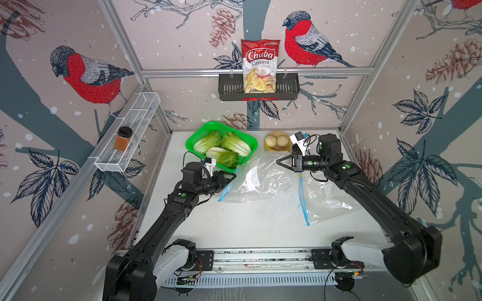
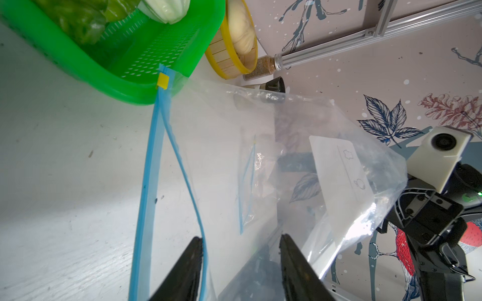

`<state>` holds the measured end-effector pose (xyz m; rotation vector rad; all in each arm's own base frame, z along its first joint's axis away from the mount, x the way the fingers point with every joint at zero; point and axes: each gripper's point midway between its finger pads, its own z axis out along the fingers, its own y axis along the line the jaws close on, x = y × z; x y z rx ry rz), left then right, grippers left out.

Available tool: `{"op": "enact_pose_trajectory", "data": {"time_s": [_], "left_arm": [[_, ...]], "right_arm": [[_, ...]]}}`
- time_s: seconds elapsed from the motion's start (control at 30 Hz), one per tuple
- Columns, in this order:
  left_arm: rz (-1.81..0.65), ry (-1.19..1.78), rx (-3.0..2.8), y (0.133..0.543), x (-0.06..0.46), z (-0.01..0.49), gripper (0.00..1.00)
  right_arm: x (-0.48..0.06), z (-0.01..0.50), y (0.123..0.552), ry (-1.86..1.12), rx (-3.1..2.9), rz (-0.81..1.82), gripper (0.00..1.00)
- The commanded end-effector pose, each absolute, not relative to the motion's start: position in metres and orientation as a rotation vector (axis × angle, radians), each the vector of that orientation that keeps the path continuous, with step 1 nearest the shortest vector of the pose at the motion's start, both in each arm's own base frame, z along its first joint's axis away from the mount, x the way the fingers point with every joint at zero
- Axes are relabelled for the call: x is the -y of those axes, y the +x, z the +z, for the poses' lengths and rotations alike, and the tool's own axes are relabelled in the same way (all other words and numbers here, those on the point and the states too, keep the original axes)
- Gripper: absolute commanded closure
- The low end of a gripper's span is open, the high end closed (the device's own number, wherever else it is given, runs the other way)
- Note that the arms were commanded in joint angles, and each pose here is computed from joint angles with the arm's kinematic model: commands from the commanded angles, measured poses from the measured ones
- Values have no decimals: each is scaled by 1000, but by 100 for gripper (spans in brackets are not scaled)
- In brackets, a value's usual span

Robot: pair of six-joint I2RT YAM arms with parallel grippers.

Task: Put the chinese cabbages into a zipper bag and zip it
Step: Pick up the zipper food storage bag at the center of the board.

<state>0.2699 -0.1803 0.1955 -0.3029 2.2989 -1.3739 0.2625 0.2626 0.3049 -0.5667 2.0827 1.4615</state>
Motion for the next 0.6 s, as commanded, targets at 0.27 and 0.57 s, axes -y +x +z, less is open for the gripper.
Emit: {"op": "enact_pose_trajectory", "data": {"time_s": [0.27, 0.57], "left_arm": [[-1471, -308, -2339, 254, 187, 173, 60], [-1442, -227, -2250, 268, 188, 197, 86]], "right_arm": [[-263, 319, 266, -609, -1996, 1451, 100], [-257, 301, 273, -576, -2063, 1394, 92]]}}
